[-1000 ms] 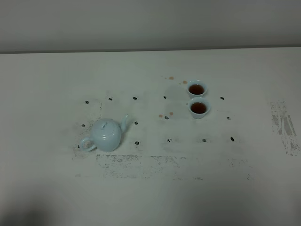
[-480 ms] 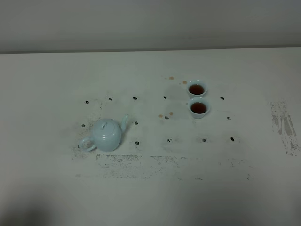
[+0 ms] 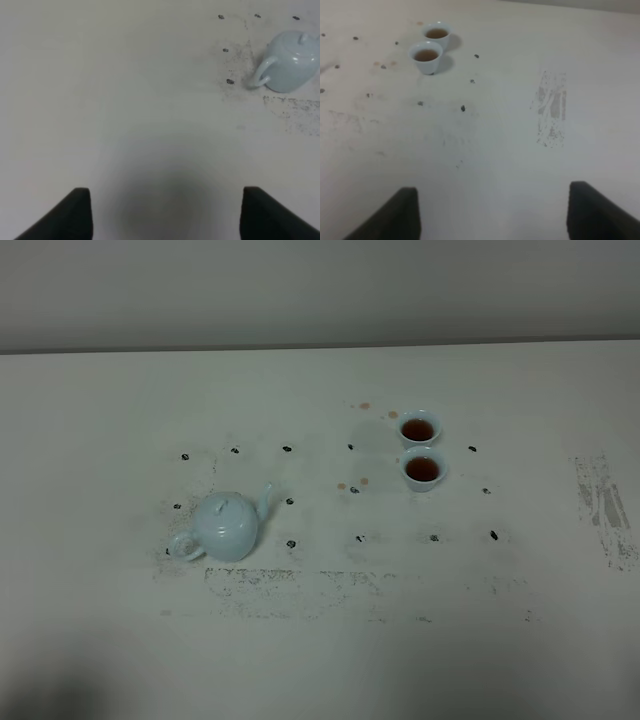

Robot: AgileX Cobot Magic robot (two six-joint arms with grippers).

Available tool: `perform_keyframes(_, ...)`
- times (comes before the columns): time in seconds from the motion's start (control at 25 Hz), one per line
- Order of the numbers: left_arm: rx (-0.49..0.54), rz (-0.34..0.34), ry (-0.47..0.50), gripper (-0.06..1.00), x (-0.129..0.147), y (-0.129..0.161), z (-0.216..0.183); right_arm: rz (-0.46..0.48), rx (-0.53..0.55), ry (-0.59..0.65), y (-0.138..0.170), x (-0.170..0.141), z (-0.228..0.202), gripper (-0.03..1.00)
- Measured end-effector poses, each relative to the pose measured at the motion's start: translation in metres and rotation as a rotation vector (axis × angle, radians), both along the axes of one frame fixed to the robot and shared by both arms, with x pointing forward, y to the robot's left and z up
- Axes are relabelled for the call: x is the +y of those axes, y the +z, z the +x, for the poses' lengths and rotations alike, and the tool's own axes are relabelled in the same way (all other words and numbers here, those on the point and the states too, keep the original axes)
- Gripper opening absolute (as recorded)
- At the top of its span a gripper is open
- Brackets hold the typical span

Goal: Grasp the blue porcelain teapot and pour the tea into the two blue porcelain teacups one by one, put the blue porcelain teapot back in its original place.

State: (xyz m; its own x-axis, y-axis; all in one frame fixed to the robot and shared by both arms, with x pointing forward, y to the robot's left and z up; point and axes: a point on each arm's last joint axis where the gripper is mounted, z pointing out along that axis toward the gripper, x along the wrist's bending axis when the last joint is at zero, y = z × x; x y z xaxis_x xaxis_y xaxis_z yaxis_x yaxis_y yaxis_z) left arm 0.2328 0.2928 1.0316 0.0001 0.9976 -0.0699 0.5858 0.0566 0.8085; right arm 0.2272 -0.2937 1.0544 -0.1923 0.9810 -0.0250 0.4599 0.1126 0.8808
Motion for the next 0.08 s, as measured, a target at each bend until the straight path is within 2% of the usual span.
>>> perform_keyframes(0.08,0.000,0.000,0.000,0.60,0.0000,0.0000,0.0000,0.000,0.000,0.000,0.0000,0.0000,0.0000,0.59)
